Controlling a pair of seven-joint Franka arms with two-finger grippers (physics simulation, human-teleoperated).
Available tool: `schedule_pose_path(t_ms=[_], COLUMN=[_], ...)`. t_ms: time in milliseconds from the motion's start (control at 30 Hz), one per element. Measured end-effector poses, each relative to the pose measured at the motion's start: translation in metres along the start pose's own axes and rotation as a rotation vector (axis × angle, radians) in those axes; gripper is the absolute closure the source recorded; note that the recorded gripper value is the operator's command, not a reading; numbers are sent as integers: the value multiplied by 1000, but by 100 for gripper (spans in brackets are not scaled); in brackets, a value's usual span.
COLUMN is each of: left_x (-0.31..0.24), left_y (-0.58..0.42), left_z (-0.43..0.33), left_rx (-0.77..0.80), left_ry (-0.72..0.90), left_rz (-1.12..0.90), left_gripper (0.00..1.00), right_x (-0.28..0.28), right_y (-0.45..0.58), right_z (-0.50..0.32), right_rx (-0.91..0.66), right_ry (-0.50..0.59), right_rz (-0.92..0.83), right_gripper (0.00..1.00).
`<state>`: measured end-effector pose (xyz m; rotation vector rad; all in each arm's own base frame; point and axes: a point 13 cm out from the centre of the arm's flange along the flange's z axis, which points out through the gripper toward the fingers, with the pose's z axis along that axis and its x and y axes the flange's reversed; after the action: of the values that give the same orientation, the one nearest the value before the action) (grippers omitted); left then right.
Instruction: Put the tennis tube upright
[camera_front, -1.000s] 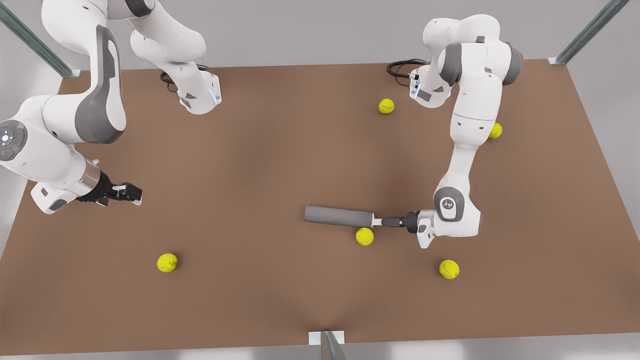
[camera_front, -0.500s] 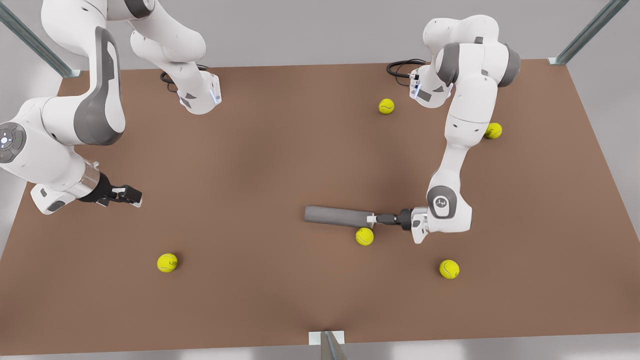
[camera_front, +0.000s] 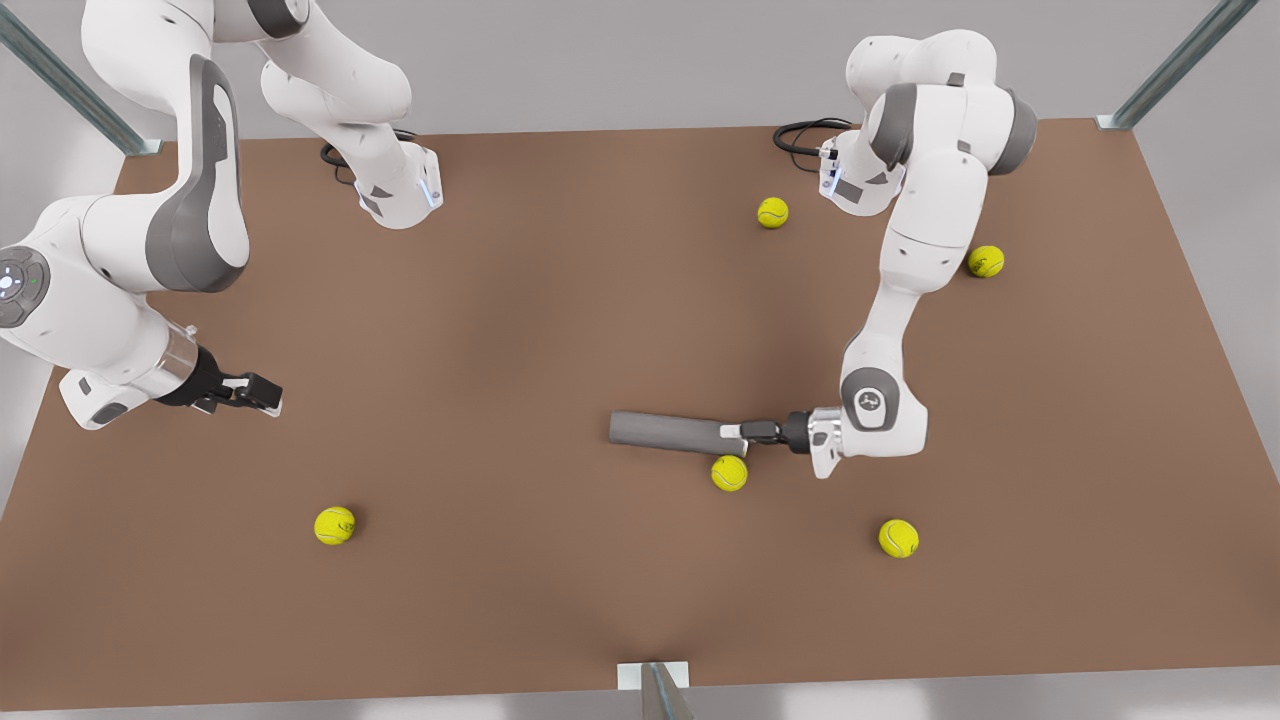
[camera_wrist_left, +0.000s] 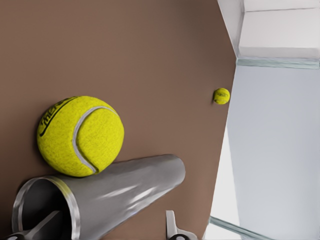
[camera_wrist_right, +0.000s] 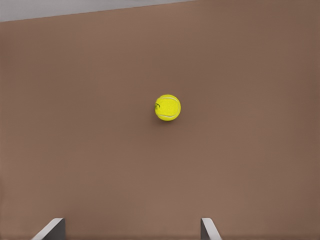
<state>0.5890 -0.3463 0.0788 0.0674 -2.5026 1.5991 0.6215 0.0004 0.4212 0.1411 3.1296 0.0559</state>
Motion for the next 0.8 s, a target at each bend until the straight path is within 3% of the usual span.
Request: schedule_pose_path(t_ms=[633, 733, 800], left_x=[4, 4, 4], left_y=[-33, -40, -41], left_z=[3, 0, -1], left_rx=[120, 128, 129], left_ry=[-17, -18, -18], left_rz=[-6, -3, -4], left_gripper=[0, 42, 51], right_x=[0, 0, 0], right_y=[-1, 0, 0], right_z=[0, 0, 0], right_rx=[-2, -12, -15], right_ry=[1, 2, 2], right_rz=[9, 14, 16], right_gripper=[0, 0, 0])
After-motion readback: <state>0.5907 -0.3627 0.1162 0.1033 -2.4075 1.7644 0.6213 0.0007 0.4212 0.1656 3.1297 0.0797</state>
